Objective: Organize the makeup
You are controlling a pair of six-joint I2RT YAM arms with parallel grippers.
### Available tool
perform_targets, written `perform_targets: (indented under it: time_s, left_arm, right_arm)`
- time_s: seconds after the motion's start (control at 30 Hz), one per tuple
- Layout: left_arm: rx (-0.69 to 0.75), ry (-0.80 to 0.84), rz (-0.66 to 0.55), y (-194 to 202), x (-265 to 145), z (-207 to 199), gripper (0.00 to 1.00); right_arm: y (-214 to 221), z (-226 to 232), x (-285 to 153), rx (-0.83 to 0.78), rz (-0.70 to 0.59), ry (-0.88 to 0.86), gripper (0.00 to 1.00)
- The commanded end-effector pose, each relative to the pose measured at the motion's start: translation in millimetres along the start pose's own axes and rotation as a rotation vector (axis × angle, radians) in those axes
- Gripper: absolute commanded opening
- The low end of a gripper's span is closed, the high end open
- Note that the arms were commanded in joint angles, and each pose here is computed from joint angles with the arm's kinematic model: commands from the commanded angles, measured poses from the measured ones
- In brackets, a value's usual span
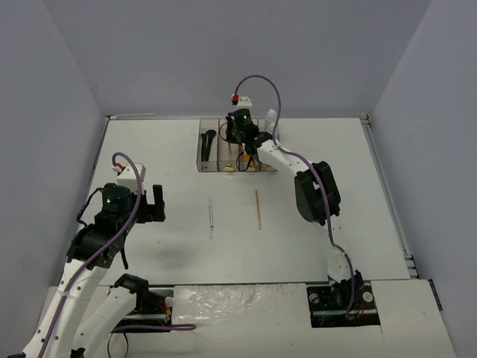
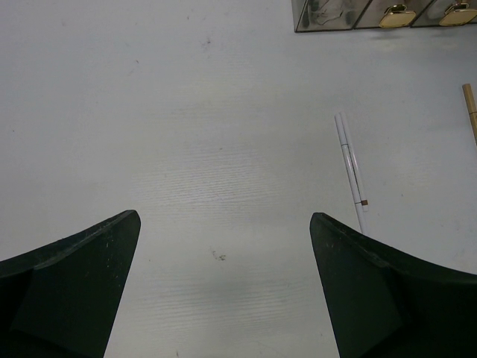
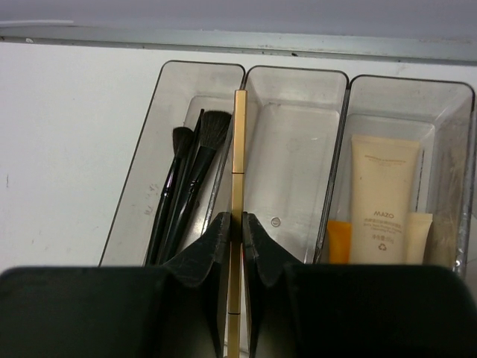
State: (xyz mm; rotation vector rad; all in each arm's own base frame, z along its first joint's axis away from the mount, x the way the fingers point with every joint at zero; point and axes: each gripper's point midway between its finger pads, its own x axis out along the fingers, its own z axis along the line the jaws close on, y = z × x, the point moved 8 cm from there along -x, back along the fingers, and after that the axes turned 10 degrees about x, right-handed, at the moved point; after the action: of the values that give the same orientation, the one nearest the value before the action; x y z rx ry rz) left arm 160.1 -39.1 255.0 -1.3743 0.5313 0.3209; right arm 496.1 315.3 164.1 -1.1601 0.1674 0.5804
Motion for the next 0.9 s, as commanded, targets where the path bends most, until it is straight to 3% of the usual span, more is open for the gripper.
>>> perform_targets:
  time_s: [0.0,0.07,0.23,0.3,0.43,0.6,0.87]
  left_arm:
    - [-0.023,0.003,-0.05,-13.9,-0.1,0.1,0.97]
    - [-0.025,0.002,-0.05,-13.9,0.0,0.3,0.97]
    - [-0.024,0.004,-0.051,-14.1,0.0,0.1,0.97]
    - [-0.025,0.007,-0.047,-13.6,0.8,-0.4,0.97]
    - [-0.026,0.008,-0.051,-13.8,0.0,-0.3,0.97]
    - [-0.027,0.002,-0.054,-14.0,-0.9,0.7,0.97]
    - [-0.031,-0.005,-0.051,-13.8,-0.2,1.7,0.97]
  right_arm:
    - [-23.8,12.9,3.5,0.055,-0.086,-0.075,0.1]
    - [-18.9,8.4,5.0,0.066,-0.081,-0.058,0.14]
    - [-20.9,10.6,-0.5,0.07,-0.073,-0.073,0.4]
    - [-31.8,14.7,-11.9,0.053,-0.091,-0.082,0.45]
    - [-62.7,21.2,-52.7,0.02,-0.137,-0.077,0.47]
    - [-59.8,8.3,-115.0,-0.006,-0.111,-0.029,0.5]
    - [10.6,-31.8,-191.7,-0.011,-0.027,0.109,0.51]
